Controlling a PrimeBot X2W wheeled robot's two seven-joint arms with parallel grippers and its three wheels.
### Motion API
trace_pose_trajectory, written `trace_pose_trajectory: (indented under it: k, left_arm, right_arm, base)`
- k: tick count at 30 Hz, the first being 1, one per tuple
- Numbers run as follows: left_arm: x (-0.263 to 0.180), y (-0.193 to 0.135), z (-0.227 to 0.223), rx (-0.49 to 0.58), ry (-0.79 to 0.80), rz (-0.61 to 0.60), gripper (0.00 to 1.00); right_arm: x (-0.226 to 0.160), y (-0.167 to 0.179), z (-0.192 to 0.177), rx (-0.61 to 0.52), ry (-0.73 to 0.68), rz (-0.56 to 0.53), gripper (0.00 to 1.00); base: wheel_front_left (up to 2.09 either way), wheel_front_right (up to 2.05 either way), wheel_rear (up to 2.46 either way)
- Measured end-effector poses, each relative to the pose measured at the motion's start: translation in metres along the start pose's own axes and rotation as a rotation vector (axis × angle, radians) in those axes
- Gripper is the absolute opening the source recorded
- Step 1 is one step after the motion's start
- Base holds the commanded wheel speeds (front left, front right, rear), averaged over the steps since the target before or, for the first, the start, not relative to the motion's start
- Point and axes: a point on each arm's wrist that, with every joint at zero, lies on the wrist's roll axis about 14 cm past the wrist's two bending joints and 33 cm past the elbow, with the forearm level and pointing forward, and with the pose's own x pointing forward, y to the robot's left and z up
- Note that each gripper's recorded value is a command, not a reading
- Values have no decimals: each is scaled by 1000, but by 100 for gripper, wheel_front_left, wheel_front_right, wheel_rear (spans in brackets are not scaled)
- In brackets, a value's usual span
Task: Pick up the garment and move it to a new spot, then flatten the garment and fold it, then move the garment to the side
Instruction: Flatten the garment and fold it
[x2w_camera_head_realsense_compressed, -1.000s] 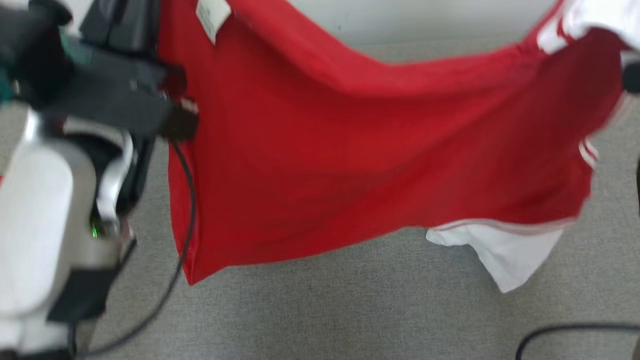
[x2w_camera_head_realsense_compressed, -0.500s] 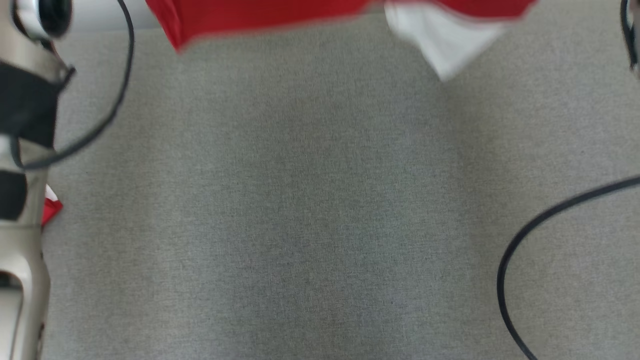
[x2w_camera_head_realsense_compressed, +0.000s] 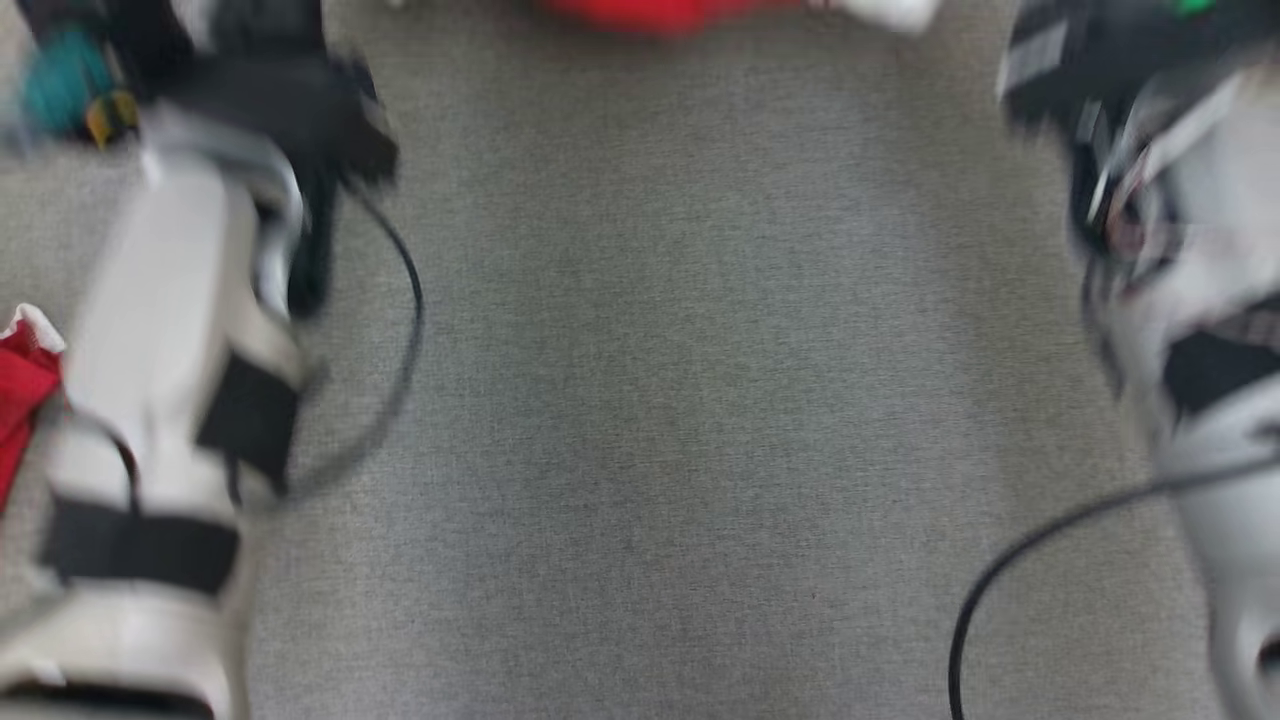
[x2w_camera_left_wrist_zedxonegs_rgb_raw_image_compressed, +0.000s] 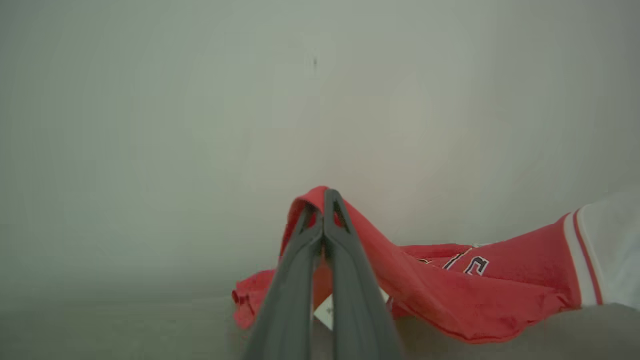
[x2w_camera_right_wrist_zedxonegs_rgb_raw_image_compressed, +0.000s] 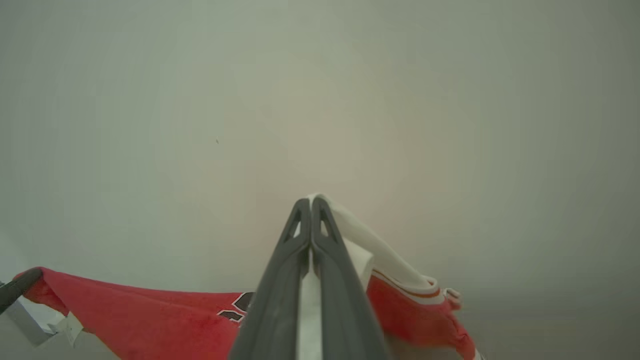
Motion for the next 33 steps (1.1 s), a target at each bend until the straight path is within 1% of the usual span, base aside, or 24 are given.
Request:
trace_pose_trajectory:
  k: [3,6,8,10,12,16,19,23,28,33]
  left_arm:
    - [-31,4,-24,-41,32,33,0]
    - [-66,4,-47,-66,82,56,0]
    - [-86,3,-52,-82,95,71,0]
    - [-108,2,-62,-96,132,88,0]
    - [-133,0,-75,-110,187,102,0]
    - [-165,-1,-80,-152,238,136,0]
    - [-183,5,-73,-178,263,173,0]
    - [-203,8,-63,-212,320,183,0]
    - [-240,4,-59,-214,425,184,0]
    - [-282,6,-57,-211,510,235,0]
  right_arm:
    - [-30,3,-36,126,56,-41,0]
    - [-62,6,-60,214,100,-85,0]
    - [-84,9,-70,274,122,-122,0]
    - [-107,10,-77,310,141,-163,0]
    - [-129,10,-84,314,174,-194,0]
    - [-173,18,-96,356,237,-259,0]
    - [-199,18,-93,373,249,-305,0]
    - [-227,24,-85,383,276,-332,0]
    - [-264,40,-77,416,332,-363,0]
    - [-300,62,-72,462,404,-407,0]
  base:
    - [0,0,0]
    - [0,0,0]
    - [0,0,0]
    - [0,0,0]
    - [0,0,0]
    - [0,0,0]
    - [0,0,0]
    - [0,0,0]
    - [0,0,0]
    - [0,0,0]
